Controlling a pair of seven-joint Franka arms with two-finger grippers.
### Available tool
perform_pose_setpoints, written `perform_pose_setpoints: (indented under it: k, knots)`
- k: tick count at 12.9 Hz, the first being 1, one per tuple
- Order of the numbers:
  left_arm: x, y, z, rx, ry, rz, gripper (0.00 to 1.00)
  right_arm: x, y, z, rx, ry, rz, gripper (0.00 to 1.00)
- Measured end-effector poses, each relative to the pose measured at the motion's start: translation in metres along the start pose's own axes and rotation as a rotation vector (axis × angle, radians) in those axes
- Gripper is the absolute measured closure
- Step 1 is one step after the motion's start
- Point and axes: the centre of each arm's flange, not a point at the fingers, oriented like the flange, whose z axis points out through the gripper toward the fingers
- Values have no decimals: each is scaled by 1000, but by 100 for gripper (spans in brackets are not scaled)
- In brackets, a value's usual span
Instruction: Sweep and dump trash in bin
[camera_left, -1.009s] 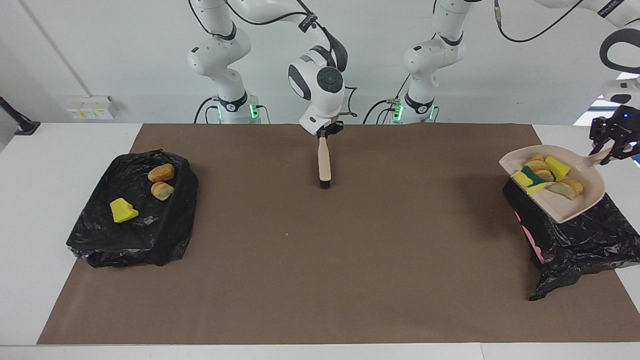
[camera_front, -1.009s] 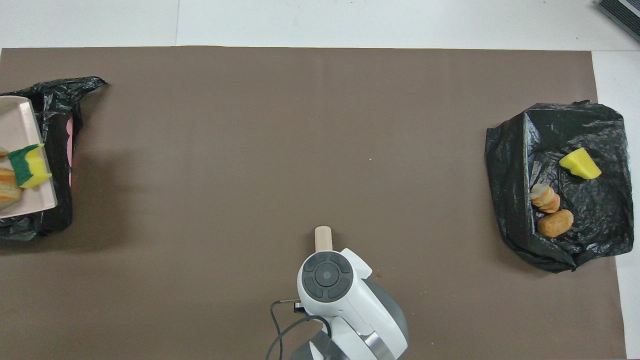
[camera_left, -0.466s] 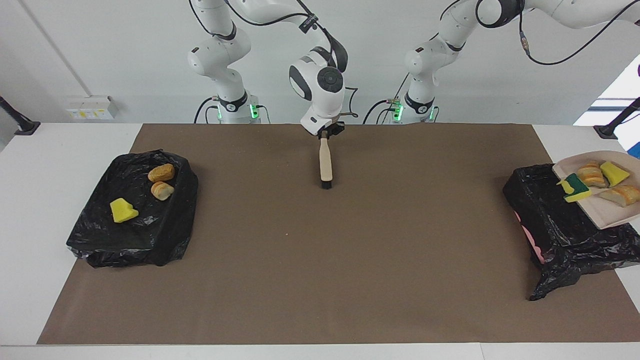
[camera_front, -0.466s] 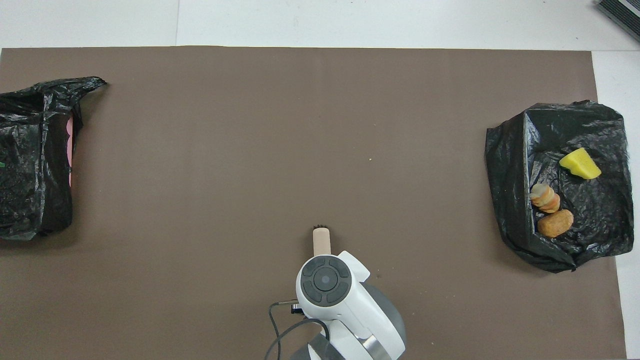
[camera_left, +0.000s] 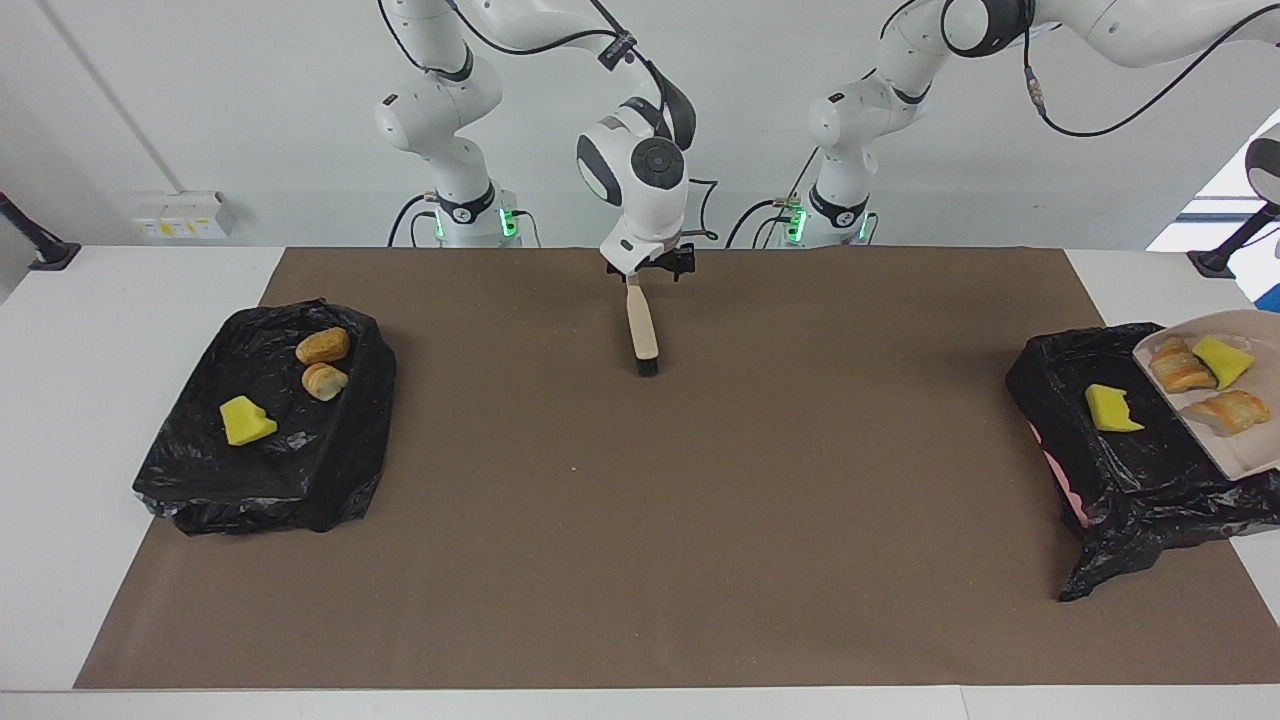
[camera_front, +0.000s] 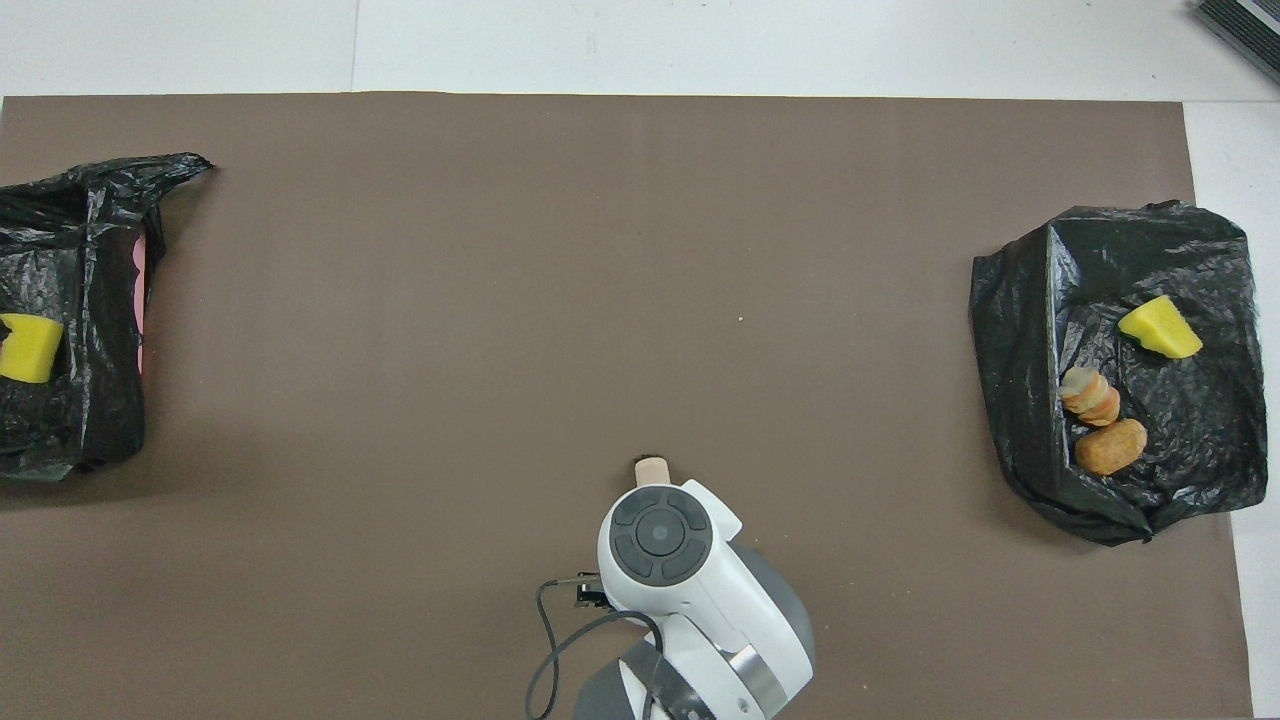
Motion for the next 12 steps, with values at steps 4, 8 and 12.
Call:
perform_pose_setpoints:
  k: [4,8,12]
  knots:
    - [12,-6,-21,-35,-132,-19,68,36,11,-23,34,39,18,0]
    - [15,-7,-58,-15,-194,-27,68,104,84,-90,40,183,79,0]
    - [49,-7,-68,-37,48,-102,68,154,173,-152,75,290,213,0]
